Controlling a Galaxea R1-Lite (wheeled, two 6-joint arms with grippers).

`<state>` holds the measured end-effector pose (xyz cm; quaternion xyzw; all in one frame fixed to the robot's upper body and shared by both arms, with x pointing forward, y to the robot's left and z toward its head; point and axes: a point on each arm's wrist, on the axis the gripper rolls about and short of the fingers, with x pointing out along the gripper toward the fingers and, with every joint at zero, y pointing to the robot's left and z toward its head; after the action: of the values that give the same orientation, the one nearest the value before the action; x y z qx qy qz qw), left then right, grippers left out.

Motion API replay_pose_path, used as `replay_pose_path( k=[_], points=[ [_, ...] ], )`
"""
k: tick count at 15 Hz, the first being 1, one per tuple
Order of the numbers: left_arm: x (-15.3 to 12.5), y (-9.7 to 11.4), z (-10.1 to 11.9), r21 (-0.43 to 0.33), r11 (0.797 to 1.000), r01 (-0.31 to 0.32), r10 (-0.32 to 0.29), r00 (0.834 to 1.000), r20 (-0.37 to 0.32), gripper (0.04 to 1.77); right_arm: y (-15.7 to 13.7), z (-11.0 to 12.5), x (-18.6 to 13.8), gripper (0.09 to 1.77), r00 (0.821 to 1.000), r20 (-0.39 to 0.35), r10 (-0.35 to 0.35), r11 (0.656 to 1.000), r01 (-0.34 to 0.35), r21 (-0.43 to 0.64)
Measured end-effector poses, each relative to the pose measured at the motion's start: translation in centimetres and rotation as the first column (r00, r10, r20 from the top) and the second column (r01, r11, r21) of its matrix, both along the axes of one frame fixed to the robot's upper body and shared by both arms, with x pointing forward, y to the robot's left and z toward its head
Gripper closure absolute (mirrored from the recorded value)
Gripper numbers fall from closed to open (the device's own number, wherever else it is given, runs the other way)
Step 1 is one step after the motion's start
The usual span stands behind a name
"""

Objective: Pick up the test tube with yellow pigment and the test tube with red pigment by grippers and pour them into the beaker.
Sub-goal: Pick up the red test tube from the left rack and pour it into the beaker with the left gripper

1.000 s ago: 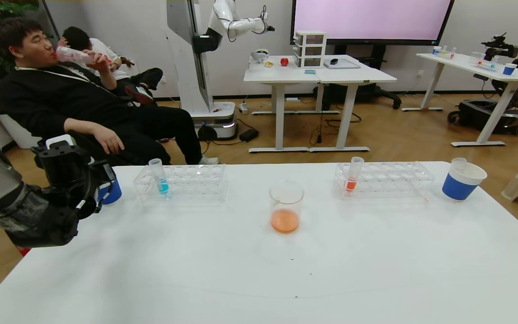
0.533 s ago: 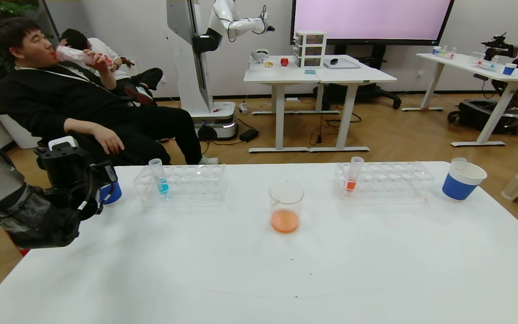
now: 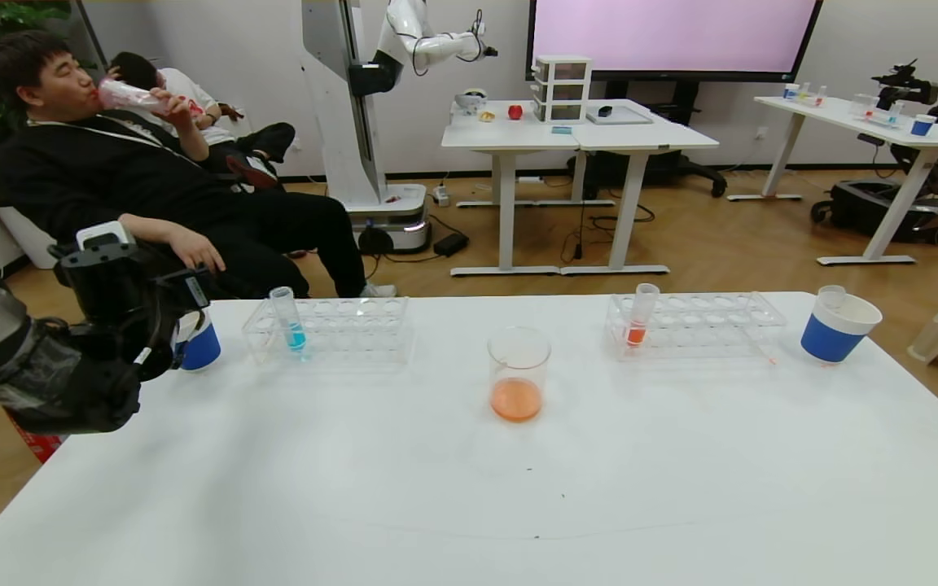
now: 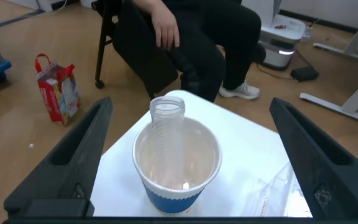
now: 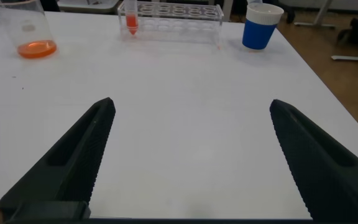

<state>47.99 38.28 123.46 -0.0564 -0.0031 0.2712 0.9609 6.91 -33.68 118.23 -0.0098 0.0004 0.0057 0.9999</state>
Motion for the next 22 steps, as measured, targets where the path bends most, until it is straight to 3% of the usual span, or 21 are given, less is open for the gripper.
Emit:
replay_pose_path(
  k=[4, 7, 11, 13, 16, 17, 19, 22],
  points=[
    [-0.4, -4.6, 3.3, 0.018, 0.993, 0.119, -0.119, 0.992, 0.039, 0.06, 0.0, 0.0, 0.0, 0.12, 1.0, 0.0, 0.0, 1.0, 0.0, 0.0],
    [-2.1, -8.5, 6.1, 0.022, 0.975, 0.223, -0.224, 0.973, 0.062, 0.06, 0.0, 0.0, 0.0, 0.12, 1.0, 0.0, 0.0, 1.0, 0.0, 0.0],
    [-6.3, -10.9, 11.0, 0.037, 0.948, 0.317, -0.319, 0.943, 0.093, 0.06, 0.0, 0.0, 0.0, 0.12, 1.0, 0.0, 0.0, 1.0, 0.0, 0.0],
    [-9.2, -11.0, 13.5, 0.059, 0.927, 0.37, -0.374, 0.922, 0.1, 0.06, 0.0, 0.0, 0.0, 0.12, 1.0, 0.0, 0.0, 1.0, 0.0, 0.0],
    [-14.8, -10.3, 16.9, 0.086, 0.874, 0.479, -0.486, 0.867, 0.109, 0.06, 0.0, 0.0, 0.0, 0.12, 1.0, 0.0, 0.0, 1.0, 0.0, 0.0],
    [-16.6, -9.9, 17.7, 0.1, 0.864, 0.493, -0.502, 0.858, 0.111, 0.06, 0.0, 0.0, 0.0, 0.12, 1.0, 0.0, 0.0, 1.0, 0.0, 0.0],
    [-20.8, -8.7, 18.6, 0.159, 0.859, 0.487, -0.506, 0.855, 0.117, 0.06, 0.0, 0.0, 0.0, 0.12, 1.0, 0.0, 0.0, 1.0, 0.0, 0.0],
    [-26.0, -6.8, 18.2, 0.246, 0.87, 0.427, -0.462, 0.88, 0.108, 0.06, 0.0, 0.0, 0.0, 0.12, 1.0, 0.0, 0.0, 1.0, 0.0, 0.0]
  ],
)
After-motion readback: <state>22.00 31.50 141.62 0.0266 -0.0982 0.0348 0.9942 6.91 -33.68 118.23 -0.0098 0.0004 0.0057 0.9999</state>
